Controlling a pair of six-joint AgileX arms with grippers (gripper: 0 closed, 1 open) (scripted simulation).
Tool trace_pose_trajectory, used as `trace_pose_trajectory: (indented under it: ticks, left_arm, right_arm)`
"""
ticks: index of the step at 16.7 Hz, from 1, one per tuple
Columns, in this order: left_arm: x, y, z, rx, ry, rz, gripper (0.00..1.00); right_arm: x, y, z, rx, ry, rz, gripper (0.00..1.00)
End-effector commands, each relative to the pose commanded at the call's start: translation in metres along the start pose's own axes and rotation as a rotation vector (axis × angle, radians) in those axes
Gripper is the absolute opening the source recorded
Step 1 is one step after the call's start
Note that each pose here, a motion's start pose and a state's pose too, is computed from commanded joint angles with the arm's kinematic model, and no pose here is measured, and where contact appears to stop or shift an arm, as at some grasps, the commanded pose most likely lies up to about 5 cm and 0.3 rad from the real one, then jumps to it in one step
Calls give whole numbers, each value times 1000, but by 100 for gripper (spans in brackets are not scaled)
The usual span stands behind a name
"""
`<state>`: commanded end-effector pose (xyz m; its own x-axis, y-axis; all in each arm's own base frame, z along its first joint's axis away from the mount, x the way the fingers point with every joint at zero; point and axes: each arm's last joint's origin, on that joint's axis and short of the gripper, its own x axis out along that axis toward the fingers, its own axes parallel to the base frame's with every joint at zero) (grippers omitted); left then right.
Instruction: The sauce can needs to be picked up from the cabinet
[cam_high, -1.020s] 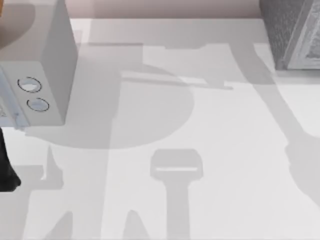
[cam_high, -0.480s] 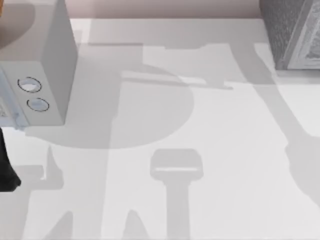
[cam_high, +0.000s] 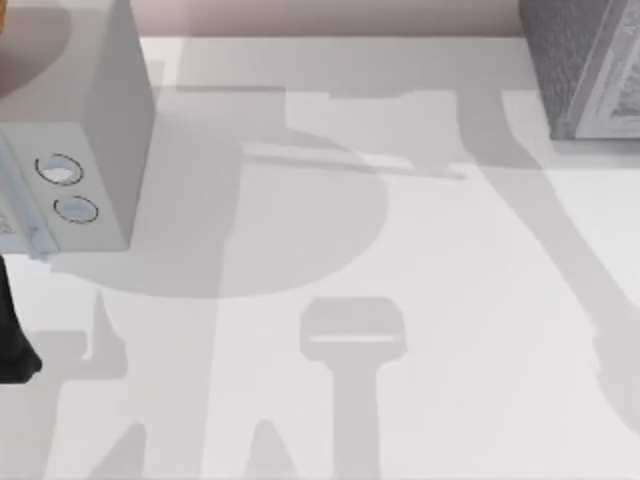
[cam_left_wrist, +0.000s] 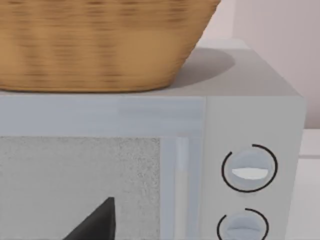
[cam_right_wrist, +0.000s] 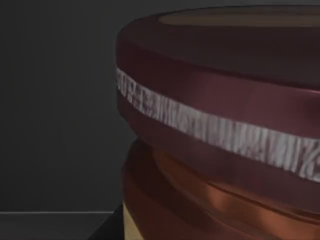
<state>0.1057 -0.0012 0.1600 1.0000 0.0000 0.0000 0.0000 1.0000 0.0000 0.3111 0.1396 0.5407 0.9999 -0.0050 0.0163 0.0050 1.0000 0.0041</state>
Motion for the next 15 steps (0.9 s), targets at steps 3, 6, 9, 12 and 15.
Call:
trace_pose_trajectory:
  ticks: [3, 6, 9, 12, 15]
  left_arm:
    - [0, 0, 0, 0, 0, 0, 100]
    - [0, 0, 0, 0, 0, 0, 100]
    - [0, 0, 0, 0, 0, 0, 100]
    - [0, 0, 0, 0, 0, 0, 100]
    - [0, 0, 0, 0, 0, 0, 100]
  right_arm:
    - [-52, -1, 17, 0, 2, -1, 0]
    - [-92, -8, 26, -1, 5, -2, 0]
    - [-105, -11, 29, -2, 7, -2, 0]
    - [-104, -12, 30, 2, 2, -6, 0]
    - [-107, -17, 29, 5, -3, -7, 0]
